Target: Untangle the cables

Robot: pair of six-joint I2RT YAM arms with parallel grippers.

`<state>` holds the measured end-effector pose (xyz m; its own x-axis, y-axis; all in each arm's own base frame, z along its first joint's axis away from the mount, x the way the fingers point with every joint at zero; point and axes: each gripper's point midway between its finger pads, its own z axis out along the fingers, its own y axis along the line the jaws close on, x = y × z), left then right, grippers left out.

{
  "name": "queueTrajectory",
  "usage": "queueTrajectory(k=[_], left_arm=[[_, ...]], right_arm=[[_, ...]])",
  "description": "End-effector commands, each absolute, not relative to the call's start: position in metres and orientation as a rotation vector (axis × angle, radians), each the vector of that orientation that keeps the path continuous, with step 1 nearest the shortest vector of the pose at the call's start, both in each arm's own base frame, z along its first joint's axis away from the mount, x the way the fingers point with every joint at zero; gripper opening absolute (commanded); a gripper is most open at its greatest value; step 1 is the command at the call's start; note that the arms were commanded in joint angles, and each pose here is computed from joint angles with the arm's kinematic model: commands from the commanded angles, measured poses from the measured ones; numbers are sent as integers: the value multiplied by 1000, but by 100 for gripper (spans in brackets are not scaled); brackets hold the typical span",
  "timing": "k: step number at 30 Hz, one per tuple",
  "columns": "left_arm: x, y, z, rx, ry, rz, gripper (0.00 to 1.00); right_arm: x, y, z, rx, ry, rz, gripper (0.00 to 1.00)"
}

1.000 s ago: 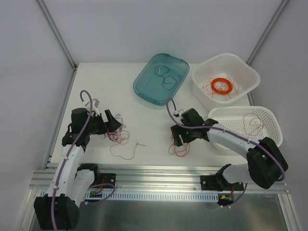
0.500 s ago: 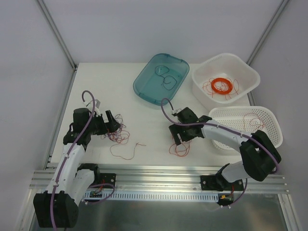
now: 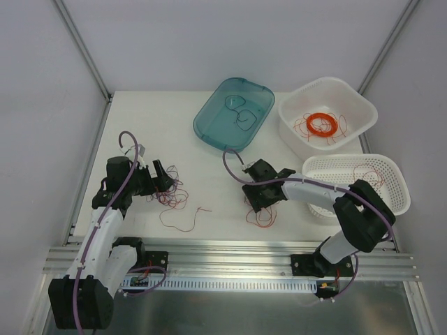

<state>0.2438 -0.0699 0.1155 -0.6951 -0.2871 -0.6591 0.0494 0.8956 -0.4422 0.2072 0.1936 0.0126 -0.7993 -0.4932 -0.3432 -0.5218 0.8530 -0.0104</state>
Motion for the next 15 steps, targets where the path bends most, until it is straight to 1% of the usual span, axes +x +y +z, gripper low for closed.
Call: queueTrajectory(k=[1,2,4,5,7,8,12,15], left_arm=[[250,-69,121,-132,2250,-535,98],[250,-69,120,-131,2252,-534,98],[250,-69,120,-132,2253,-535,98],[251,-69,120,-132,2252,-535,98],[250,-69,119,-133,2256,-537,98],[250,-70,120,-134,2256,-538,98],[249,-76,119,-103,2262,-555,98],[248,-76,120,-101,2259,-554,98]], right_arm=[[186,197,-16,-801,2777,142,63],[184,194,-19,-802,2784,128,51],[183,194,-21,-785,2789,131,34],[183,193,-22,-786,2786,125,18],[185,194,-17,-779,2771,127,5],[187,194,-14,-778,2758,121,1],[206,202,15,-761,2654,142,1],[226,206,52,-732,2559,144,1]])
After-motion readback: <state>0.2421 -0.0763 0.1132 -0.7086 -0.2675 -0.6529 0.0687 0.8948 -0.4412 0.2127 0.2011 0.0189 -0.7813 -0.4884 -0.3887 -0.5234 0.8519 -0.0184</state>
